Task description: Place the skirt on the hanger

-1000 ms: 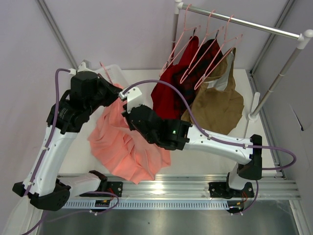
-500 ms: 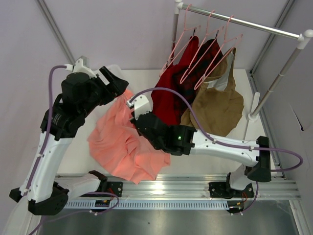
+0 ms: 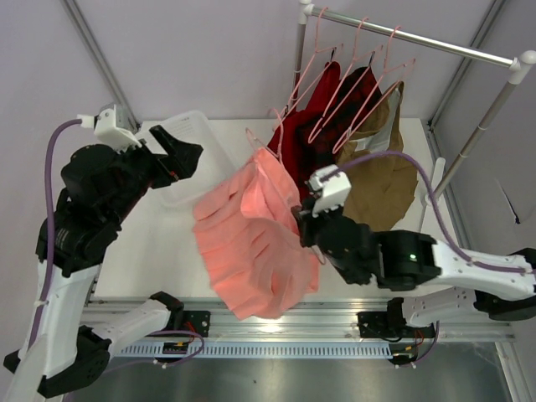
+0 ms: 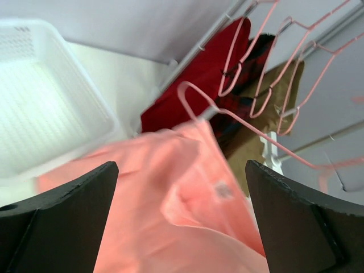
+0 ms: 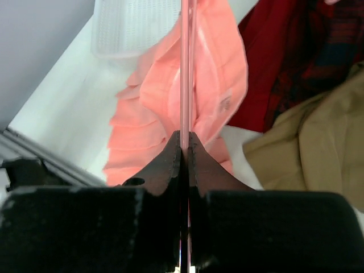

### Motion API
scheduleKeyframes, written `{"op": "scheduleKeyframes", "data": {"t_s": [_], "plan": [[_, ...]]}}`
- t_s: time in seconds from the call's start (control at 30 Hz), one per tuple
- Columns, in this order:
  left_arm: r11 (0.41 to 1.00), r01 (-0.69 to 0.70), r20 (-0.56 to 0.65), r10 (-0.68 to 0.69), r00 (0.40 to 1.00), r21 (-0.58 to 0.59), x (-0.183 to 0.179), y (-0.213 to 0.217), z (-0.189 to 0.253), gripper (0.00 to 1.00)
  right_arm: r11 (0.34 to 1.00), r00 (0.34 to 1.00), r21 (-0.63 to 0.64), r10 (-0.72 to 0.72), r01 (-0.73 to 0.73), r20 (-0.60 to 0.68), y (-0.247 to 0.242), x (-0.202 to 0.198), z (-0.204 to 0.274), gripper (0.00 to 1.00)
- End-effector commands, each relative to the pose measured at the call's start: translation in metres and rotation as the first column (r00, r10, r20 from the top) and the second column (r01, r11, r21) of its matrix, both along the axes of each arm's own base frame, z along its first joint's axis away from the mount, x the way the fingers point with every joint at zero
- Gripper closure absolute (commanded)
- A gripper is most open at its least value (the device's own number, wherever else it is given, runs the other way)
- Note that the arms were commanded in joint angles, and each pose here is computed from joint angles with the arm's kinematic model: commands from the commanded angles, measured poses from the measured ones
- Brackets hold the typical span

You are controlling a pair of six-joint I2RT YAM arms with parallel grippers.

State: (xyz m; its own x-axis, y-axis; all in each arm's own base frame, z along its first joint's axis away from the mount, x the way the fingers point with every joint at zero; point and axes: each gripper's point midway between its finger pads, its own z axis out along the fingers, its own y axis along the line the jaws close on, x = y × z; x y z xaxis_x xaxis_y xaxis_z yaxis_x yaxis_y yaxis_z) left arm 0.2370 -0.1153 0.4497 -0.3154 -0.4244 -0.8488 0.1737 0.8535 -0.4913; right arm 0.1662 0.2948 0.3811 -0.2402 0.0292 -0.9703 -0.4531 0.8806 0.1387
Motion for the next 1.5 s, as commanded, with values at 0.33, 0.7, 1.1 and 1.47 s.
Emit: {"op": "scheduleKeyframes", "data": {"t_s": [0.33,0.7,1.1,1.47], "plan": [[0.997,-0.037,0.077,0.031,0.997,0.074,0.010,0.009,0.007,0.01,0.970,0.979,0.138,0.195,-0.202,0.058,-0.083,-0.056,0.095,1.00],[0.996,-0.020,0.047,0.016,0.999,0.086,0.018,0.001,-0.008,0.01,0.936,0.977,0.306,0.126,-0.175,0.174,-0.152,-0.037,0.161,1.00],[0.997,0.018,0.023,-0.019,1.000,0.070,0.025,-0.011,-0.016,0.01,0.914,0.926,0.322,0.123,-0.245,0.356,-0.168,-0.035,0.254,1.00],[0.996,0.026,0.012,-0.027,1.000,0.080,0.026,-0.013,-0.021,0.01,0.892,0.958,0.448,-0.079,-0.055,0.275,-0.259,-0.007,0.268,1.00]]}}
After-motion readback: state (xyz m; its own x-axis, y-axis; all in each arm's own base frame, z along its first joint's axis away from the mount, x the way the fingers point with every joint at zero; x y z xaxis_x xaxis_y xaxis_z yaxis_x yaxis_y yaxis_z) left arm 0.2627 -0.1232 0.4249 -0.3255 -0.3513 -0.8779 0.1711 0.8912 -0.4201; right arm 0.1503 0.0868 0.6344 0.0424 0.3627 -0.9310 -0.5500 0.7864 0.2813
